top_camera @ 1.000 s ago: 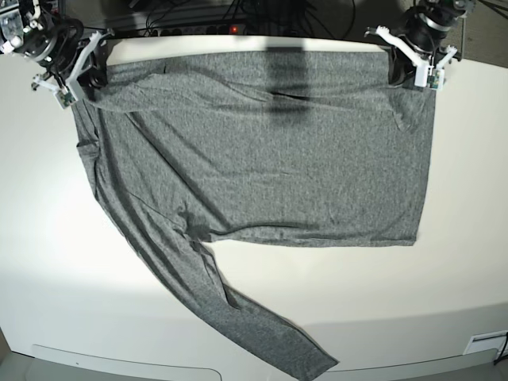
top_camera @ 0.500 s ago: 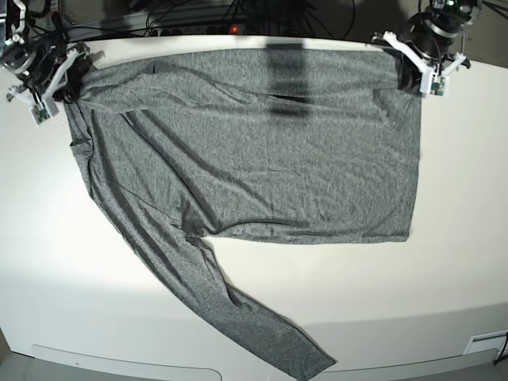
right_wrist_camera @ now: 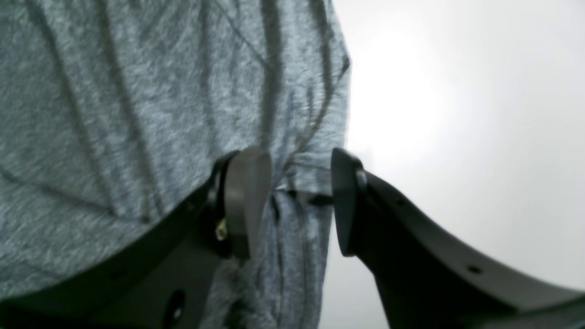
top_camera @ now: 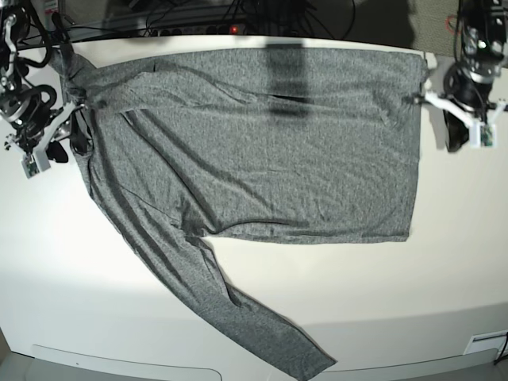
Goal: Fold the T-shirt properly
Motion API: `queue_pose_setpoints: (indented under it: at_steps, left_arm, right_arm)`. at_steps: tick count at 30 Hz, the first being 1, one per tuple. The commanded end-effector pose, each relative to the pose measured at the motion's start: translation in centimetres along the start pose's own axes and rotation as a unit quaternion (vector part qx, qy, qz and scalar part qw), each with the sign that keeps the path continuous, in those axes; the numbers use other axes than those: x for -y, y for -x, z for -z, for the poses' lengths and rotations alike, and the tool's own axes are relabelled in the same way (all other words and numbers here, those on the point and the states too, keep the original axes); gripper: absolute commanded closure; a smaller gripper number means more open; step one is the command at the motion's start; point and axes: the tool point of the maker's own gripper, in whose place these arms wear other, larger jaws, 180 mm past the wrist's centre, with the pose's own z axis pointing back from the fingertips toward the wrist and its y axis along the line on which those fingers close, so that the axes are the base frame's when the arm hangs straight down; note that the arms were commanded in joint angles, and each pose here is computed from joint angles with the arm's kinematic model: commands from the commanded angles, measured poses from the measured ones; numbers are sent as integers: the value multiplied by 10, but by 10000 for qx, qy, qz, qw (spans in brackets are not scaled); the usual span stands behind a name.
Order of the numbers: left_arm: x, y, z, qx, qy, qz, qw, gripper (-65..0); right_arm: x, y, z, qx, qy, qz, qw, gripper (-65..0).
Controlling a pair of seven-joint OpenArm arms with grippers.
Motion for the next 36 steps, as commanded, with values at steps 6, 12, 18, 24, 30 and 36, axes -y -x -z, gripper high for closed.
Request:
queue_pose_setpoints:
  at_steps: [6, 12, 18, 24, 30, 36]
  left_arm:
    - [1, -73, 32, 617, 120, 100, 9980, -173]
    - [16, -93, 75, 411, 874, -86, 9953, -203]
    - [3, -85, 128, -32, 1521, -587, 9866, -203]
    - [-10, -75, 167, -608, 1757, -1224, 9749, -203]
    - [-12, -53, 191, -1177, 1613, -1421, 9695, -202]
    - [-2, -32, 194, -1406, 1624, -1544, 9644, -202]
  right_arm:
    - [9, -35, 1, 132, -143, 288, 9994, -260]
    - [5, -37, 2, 35, -305, 464, 9984, -260]
    - [5, -31, 2, -116, -311, 459, 9984, -260]
    - [5, -32, 2, -112, -311, 459, 9984, -259]
    - [5, -31, 2, -118, -311, 458, 9984, -260]
    - [5, -31, 2, -126, -311, 458, 9984, -259]
